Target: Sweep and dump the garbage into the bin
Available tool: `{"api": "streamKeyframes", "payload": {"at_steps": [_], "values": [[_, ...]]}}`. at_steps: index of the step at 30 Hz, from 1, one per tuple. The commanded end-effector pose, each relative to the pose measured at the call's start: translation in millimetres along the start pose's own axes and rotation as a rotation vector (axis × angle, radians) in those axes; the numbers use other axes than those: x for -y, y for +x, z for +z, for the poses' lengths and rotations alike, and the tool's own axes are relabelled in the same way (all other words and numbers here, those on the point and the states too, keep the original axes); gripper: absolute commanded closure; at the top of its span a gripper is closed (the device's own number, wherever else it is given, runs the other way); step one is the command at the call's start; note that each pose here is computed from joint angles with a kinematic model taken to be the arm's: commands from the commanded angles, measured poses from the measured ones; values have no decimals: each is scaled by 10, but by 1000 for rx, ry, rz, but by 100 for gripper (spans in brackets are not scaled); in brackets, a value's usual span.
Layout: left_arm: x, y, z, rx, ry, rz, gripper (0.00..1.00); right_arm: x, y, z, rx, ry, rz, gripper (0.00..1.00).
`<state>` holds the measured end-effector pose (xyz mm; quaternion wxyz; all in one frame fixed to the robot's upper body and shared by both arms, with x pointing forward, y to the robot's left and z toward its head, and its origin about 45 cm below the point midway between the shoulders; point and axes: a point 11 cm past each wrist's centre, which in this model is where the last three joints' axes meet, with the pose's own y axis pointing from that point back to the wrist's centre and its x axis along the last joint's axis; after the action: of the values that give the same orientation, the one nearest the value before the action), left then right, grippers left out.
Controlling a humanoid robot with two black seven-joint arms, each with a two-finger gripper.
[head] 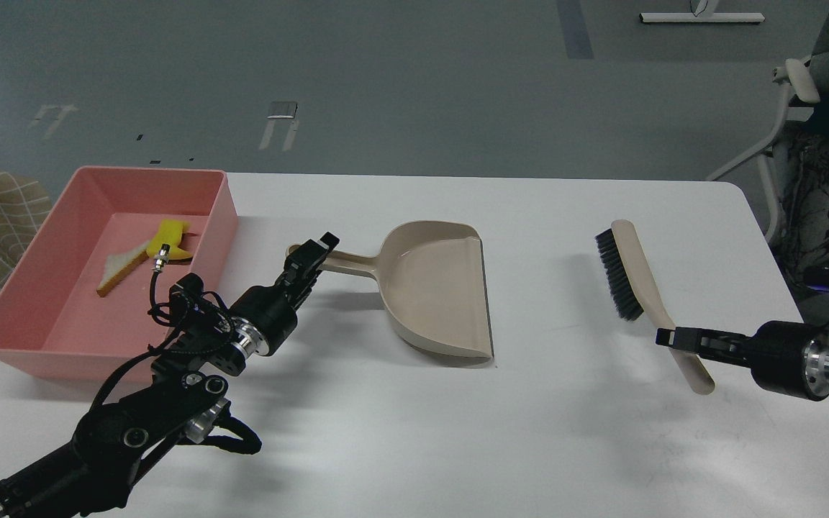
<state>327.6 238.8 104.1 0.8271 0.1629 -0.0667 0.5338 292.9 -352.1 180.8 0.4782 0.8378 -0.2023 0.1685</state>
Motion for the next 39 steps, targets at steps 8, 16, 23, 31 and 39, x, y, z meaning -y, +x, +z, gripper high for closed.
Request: {"api": "streamKeyframes", "payload": {"at_steps": [8, 16, 23, 31, 39], "values": [[-269, -170, -212, 14, 22, -81, 2, 55, -14, -39, 12, 21, -4, 100], [-456, -112, -176, 21, -17, -101, 2, 60, -25, 92, 34, -12, -3, 100], [-543, -108, -105, 11, -66, -132, 2, 98, -57, 126, 49, -17, -6, 93], [-577, 7, -78, 18, -67, -122, 2, 97, -60, 142, 51, -21, -8, 52], [-645, 149, -84, 49, -54, -118, 2, 54, -9, 150, 48, -26, 13, 12]]}}
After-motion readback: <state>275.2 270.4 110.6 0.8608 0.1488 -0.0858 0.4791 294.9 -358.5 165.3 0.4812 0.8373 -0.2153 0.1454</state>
